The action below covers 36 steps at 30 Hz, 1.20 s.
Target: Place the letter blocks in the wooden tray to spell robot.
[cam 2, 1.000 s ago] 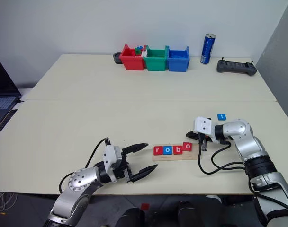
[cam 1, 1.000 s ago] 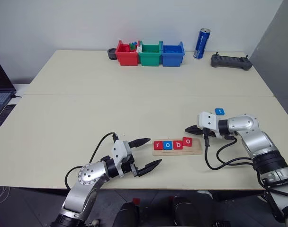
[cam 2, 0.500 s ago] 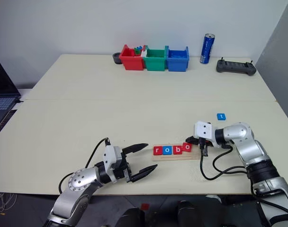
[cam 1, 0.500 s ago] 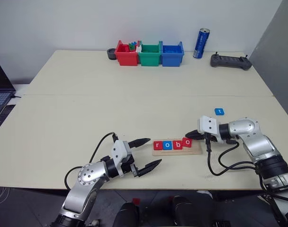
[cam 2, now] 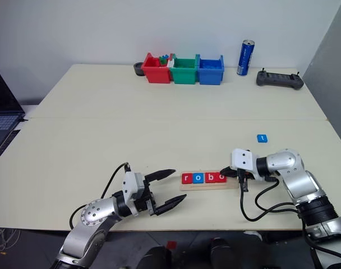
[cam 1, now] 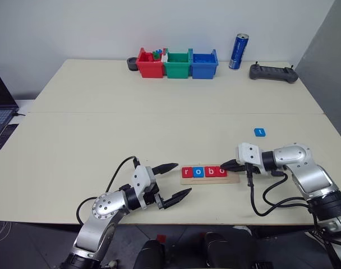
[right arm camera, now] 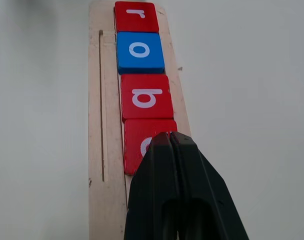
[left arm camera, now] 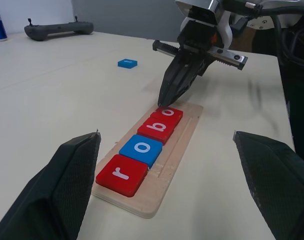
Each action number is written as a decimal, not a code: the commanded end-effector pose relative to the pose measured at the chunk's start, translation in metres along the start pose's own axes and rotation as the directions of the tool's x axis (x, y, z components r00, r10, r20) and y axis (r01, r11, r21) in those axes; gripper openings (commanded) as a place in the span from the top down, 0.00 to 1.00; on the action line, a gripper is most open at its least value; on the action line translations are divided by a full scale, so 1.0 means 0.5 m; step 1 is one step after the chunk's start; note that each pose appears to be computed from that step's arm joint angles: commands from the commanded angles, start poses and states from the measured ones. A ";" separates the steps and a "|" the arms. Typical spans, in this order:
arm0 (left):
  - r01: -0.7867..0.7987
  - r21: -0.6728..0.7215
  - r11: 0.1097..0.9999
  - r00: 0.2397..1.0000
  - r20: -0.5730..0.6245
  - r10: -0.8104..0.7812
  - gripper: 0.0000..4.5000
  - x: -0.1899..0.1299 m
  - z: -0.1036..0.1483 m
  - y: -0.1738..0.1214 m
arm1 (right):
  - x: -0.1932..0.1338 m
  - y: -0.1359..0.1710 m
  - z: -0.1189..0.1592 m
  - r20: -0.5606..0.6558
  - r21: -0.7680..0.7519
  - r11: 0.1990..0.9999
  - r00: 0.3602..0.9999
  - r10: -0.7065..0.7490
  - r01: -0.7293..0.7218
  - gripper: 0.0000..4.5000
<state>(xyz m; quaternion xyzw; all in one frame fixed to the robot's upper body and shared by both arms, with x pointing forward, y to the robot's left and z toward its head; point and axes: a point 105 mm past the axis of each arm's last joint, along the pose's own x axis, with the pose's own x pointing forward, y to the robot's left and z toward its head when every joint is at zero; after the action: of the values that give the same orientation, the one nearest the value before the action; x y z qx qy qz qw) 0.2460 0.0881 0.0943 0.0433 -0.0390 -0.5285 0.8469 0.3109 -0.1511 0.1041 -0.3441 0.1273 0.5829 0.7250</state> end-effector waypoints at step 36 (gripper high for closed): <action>-0.011 0.034 0.999 1.000 0.012 0.011 0.00 -0.010 0.015 0.002 | 0.005 0.000 0.012 0.023 -0.020 1.000 1.000 0.016 -0.016 0.99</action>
<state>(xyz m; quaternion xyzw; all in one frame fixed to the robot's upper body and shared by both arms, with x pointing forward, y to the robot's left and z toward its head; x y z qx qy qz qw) 0.2438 0.0900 0.0984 0.0479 -0.0419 -0.5270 0.8475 0.3073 -0.1500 0.0971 -0.3337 0.1356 0.5938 0.7195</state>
